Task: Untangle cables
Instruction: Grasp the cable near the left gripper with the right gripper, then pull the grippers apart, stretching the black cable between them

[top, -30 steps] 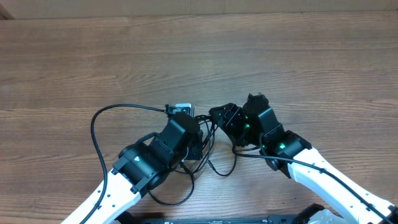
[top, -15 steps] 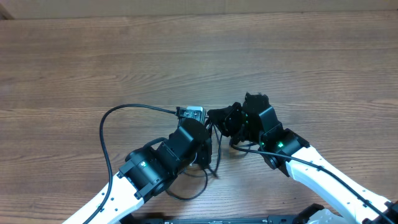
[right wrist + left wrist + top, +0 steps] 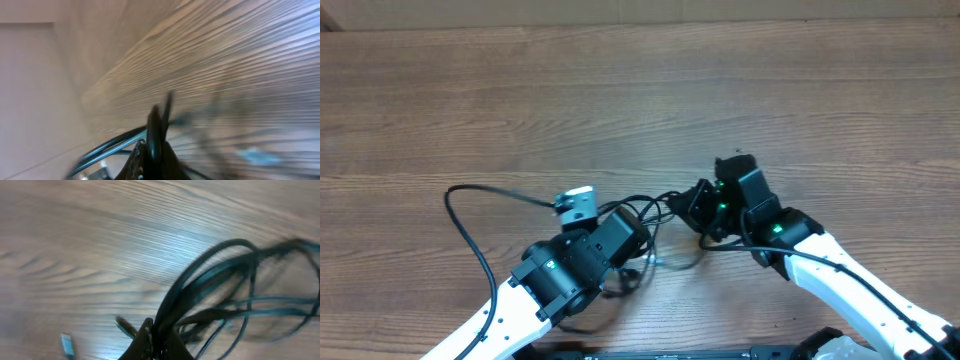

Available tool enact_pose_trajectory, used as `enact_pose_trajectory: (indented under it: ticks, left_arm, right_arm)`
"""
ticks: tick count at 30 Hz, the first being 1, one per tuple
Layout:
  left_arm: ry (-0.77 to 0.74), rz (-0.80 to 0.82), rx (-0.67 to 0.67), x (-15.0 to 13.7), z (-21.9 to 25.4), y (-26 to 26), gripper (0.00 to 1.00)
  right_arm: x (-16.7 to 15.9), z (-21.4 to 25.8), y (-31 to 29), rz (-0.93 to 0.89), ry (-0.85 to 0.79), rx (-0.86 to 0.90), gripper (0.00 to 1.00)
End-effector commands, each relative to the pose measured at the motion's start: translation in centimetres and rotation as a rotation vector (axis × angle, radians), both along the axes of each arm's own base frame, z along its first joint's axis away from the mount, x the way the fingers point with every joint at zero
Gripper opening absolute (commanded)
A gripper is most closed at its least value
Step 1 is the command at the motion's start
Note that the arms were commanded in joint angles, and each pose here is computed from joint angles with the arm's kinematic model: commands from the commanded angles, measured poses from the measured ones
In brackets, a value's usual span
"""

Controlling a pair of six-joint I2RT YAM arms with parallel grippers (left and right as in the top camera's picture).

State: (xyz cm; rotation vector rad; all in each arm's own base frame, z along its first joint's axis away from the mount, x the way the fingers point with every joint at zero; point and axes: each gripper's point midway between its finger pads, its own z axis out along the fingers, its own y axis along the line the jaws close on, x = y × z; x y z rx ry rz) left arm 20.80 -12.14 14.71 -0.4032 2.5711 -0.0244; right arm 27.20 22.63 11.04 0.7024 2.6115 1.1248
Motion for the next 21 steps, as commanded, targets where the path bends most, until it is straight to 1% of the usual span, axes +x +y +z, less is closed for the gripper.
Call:
enact_pose_trajectory:
  ticks: [1,4,9,12,17,21]
  left_arm:
    - [-0.112,0.244,0.000,0.6,1.2,2.9,0.04]
    - [-0.111,0.274,-0.009,0.6,1.1,3.2,0.05]
    - [-0.094,0.298,-0.006,0.6,0.9,3.8,0.04]
    - [-0.076,0.328,-0.022,0.5,0.7,4.0,0.05]
    - [-0.048,0.490,-0.073,-0.2,0.2,5.3,0.05]
    - [-0.028,0.646,-0.099,-1.4,-0.2,6.5,0.06]
  right_arm:
    - [1.4,0.2,-3.5,-0.020,-0.095,-0.104,0.04]
    - [1.5,-0.1,-5.9,-0.050,-0.083,-0.148,0.04]
    - [1.8,-0.4,-11.0,-0.184,-0.025,-0.195,0.04]
    - [1.8,-0.2,-13.7,-0.226,-0.030,-0.226,0.04]
    - [1.4,-0.2,-17.0,-0.262,-0.031,-0.278,0.04]
    - [0.8,-0.9,-19.8,-0.336,0.014,-0.333,0.04]
